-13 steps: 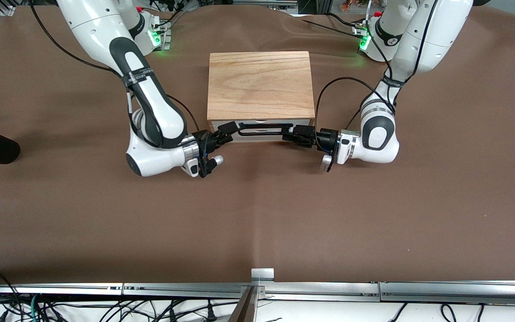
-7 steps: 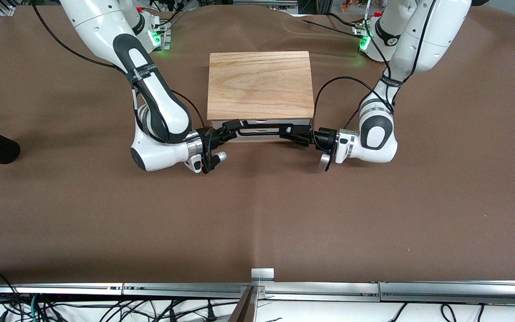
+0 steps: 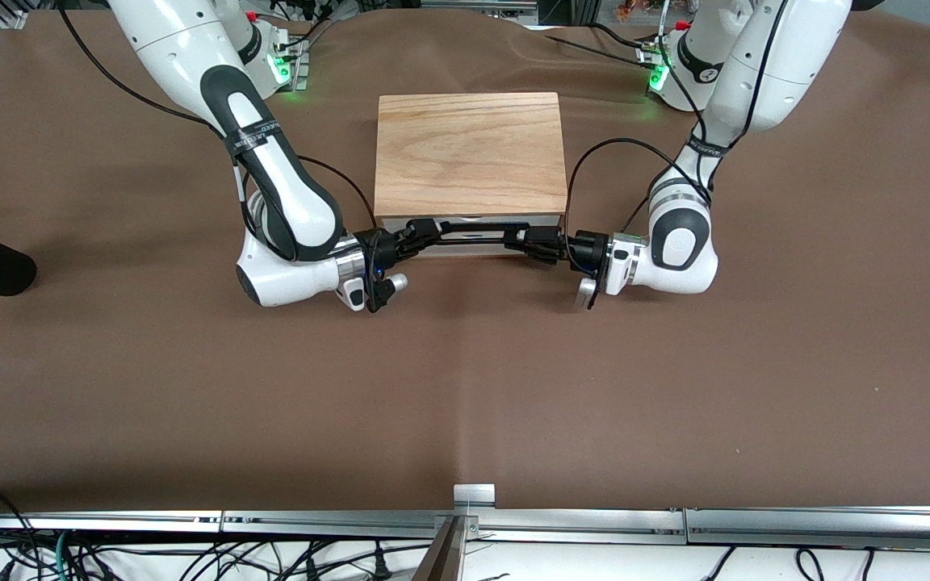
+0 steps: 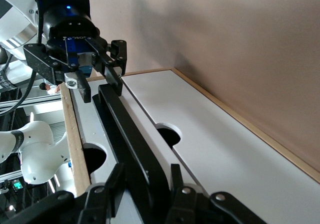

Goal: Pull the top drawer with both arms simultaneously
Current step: 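Close both grippers on the black handle ends, then pull the handle outward with both grippers to slide the drawer open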

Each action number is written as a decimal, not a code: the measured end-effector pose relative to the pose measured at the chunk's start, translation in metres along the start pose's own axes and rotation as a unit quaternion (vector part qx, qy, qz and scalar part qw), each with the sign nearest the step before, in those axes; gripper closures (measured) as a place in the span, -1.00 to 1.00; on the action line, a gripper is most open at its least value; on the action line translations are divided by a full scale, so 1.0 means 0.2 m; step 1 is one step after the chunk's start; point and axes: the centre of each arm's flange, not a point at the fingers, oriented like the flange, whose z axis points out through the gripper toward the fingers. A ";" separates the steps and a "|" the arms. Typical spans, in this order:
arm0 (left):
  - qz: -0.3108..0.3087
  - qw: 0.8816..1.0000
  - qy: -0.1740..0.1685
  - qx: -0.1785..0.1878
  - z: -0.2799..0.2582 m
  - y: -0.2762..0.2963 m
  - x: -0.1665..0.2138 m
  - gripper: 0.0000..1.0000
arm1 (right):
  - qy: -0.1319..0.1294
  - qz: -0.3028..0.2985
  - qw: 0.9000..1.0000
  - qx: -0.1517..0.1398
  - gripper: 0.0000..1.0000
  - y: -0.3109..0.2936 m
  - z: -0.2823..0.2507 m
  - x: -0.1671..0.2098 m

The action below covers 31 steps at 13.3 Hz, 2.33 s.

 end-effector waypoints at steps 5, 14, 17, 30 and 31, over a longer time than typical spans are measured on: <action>0.004 1.000 0.005 0.003 -0.01 -0.02 0.00 0.62 | 0.005 -0.008 1.000 0.010 0.26 0.01 0.00 0.00; 0.011 1.000 0.009 0.001 -0.01 -0.04 0.01 0.62 | 0.010 -0.024 0.999 0.027 0.26 0.06 0.00 -0.01; 0.013 1.000 0.009 0.000 -0.01 -0.04 0.03 0.62 | 0.013 -0.024 0.999 0.029 0.28 0.06 -0.01 -0.01; 0.018 1.000 0.020 0.003 -0.06 -0.01 0.32 0.62 | 0.048 -0.036 0.997 0.048 0.28 0.14 -0.16 0.20; 0.017 1.000 0.018 0.003 -0.06 -0.01 0.35 0.62 | 0.046 -0.034 0.997 0.053 0.30 0.15 -0.17 0.22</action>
